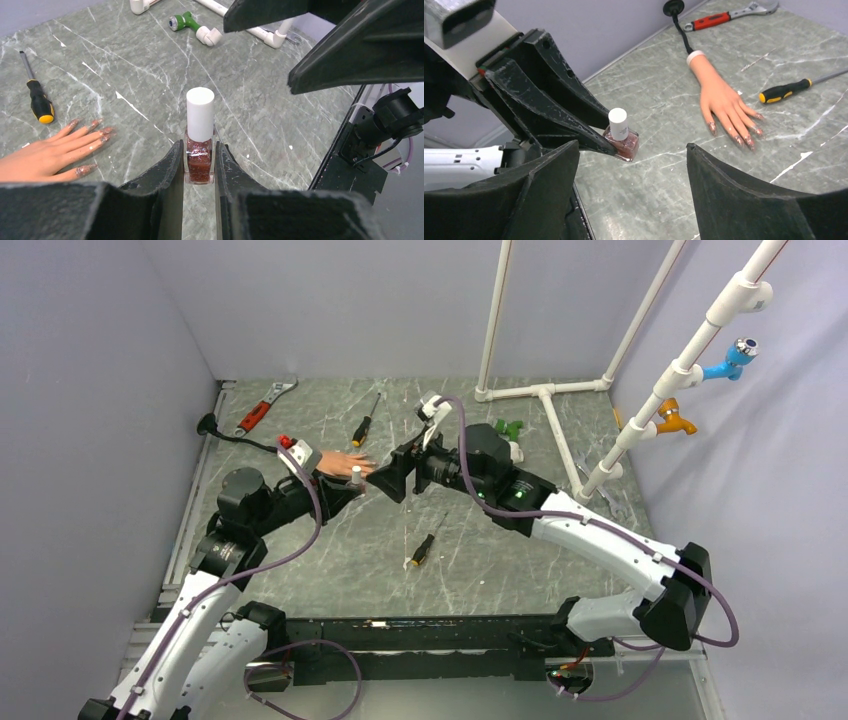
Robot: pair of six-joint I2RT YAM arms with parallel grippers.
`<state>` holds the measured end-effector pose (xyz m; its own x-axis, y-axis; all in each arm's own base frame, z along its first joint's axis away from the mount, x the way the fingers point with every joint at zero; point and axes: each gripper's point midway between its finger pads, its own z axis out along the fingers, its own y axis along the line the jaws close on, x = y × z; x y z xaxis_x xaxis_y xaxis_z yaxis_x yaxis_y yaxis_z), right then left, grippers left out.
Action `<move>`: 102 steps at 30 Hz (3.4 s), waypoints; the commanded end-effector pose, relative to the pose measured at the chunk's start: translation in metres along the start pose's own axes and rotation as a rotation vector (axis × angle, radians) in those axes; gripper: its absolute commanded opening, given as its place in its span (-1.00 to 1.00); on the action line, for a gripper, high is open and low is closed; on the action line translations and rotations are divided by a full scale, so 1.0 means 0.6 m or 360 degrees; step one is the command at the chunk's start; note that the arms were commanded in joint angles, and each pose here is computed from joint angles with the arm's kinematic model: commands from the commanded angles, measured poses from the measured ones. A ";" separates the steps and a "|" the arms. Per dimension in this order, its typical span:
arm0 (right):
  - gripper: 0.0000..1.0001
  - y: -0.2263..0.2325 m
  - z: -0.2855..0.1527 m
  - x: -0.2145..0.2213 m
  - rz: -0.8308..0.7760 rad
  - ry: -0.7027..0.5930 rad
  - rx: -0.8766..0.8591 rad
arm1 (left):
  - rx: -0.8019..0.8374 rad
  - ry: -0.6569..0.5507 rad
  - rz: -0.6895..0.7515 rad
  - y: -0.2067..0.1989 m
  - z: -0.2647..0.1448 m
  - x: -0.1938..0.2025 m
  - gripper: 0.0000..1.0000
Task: Paint the nails
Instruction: Unscrew the nail polish bottle.
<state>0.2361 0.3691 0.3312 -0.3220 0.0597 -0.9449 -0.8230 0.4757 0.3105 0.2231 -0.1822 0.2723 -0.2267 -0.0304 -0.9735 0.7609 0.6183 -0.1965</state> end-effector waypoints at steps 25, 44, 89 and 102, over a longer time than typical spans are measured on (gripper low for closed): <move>0.13 0.045 0.075 0.018 0.0031 0.0176 -0.0158 | -0.0032 -0.0071 0.0029 0.002 -0.005 -0.040 -1.00; -0.15 0.082 0.065 0.041 -0.0006 0.0240 -0.0305 | 0.0011 -0.0097 0.0040 -0.006 -0.009 -0.045 -1.00; -1.00 0.192 -0.039 0.083 -0.0314 0.0333 -0.1096 | 0.0716 -0.0086 0.0193 -0.131 -0.044 -0.048 -1.00; -0.98 0.219 -0.086 0.095 -0.0441 0.0277 -0.1369 | 0.1049 -0.0088 0.0225 -0.180 -0.072 -0.044 -1.00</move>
<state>0.1167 0.3915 0.3310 -0.0841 -0.1205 -0.9891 -0.9671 -0.2294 0.1102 0.1183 -0.2129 0.3012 -0.2149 0.0059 -0.9766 0.9763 0.0279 -0.2146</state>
